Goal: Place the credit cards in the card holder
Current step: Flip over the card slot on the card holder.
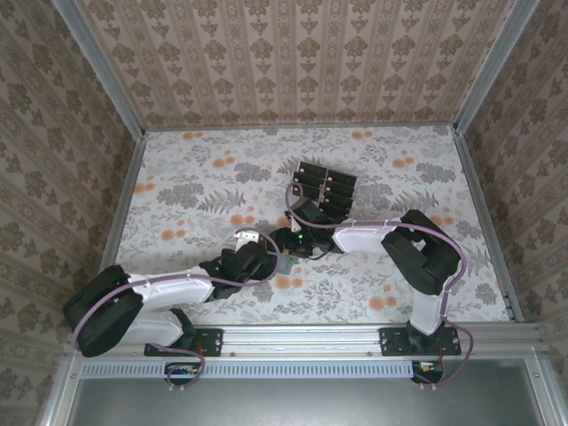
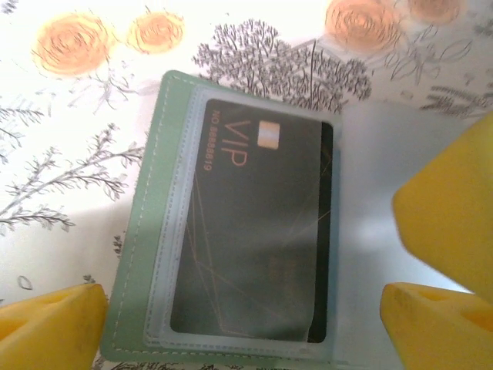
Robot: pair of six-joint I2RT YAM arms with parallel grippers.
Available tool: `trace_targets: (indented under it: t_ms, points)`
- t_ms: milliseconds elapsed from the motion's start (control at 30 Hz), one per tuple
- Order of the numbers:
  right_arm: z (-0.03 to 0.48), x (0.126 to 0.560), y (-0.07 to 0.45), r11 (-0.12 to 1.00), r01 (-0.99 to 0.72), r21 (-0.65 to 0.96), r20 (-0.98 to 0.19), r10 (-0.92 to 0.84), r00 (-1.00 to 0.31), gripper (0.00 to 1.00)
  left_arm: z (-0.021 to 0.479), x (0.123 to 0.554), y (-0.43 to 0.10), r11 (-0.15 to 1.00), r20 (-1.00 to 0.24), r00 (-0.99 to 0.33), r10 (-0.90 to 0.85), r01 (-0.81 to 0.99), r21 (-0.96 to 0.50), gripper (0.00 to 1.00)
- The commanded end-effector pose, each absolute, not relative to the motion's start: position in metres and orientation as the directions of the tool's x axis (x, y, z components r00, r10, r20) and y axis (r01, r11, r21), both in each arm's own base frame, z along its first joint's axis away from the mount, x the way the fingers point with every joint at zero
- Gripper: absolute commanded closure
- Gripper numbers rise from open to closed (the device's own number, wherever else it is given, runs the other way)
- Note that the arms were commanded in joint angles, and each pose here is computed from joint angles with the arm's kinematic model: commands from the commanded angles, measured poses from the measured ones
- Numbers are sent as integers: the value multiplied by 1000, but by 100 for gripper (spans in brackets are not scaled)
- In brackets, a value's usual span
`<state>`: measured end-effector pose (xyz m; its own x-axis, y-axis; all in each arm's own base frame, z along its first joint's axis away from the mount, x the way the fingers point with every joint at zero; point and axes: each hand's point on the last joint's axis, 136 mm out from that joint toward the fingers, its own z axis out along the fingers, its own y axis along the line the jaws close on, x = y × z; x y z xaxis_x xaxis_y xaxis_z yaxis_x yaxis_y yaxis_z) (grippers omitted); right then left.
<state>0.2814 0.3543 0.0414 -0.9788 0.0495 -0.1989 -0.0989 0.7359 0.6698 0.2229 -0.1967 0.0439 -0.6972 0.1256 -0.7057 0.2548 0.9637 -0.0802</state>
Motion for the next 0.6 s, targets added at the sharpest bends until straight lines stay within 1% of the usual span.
trace_targets:
  t_ms: [0,333,567]
  points:
    - [33,276,359,736,-78,672,-158,39,-987,34,58,226,-183,975,-729,-678,95,212,-70,0]
    - [59,280,372,699,-111,707,-183,29,-983,34,89,237,-135,993,-754,-653,-73,24,-117,0]
    - [70,284,395,688,-144,712,-193,-6,-981,34,98,241,-123,986,-750,-647,-138,-19,-165,0]
